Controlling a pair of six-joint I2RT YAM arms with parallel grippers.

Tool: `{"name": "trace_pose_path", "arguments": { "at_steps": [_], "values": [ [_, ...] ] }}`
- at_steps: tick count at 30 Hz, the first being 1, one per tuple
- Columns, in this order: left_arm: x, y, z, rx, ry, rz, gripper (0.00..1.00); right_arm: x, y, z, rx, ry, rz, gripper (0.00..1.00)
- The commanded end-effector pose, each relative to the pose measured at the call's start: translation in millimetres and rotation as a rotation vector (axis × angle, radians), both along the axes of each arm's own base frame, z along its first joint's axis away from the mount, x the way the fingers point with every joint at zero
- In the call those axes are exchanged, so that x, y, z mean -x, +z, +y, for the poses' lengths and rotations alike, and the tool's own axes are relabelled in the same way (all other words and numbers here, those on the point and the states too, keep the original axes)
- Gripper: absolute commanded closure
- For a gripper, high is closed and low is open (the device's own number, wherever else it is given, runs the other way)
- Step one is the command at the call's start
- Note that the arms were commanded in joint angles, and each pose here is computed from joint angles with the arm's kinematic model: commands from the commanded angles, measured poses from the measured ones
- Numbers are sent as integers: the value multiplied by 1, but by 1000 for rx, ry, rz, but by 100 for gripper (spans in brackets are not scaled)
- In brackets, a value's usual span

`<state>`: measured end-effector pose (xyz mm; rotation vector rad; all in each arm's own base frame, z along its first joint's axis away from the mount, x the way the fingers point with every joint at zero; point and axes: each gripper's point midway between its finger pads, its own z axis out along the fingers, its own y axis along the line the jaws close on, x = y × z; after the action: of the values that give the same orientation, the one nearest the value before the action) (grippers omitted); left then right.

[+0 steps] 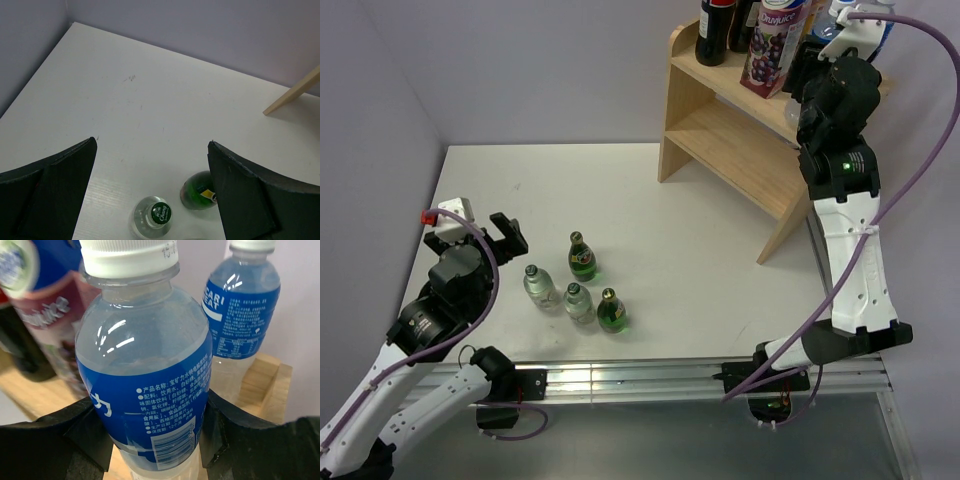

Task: Place and organize the beverage onto the shelf
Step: Place the drink on the shelf.

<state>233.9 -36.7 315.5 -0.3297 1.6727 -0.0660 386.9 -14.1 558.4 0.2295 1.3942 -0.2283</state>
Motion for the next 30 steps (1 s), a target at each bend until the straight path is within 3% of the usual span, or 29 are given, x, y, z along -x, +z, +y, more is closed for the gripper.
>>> {"name": "trace_pose_path", "arguments": {
  "at_steps": [1,22,30],
  "values": [
    [-2,7,-8,30,-42,-31,1,32,66,-14,2,-24,-223,100],
    [-1,8,-9,36,-58,-35,1,11,15,-53,-32,-99,-151,100],
    [-2,6,-10,31,-61,-30,1,2,3,-68,-17,-149,-113,89]
  ]
}}
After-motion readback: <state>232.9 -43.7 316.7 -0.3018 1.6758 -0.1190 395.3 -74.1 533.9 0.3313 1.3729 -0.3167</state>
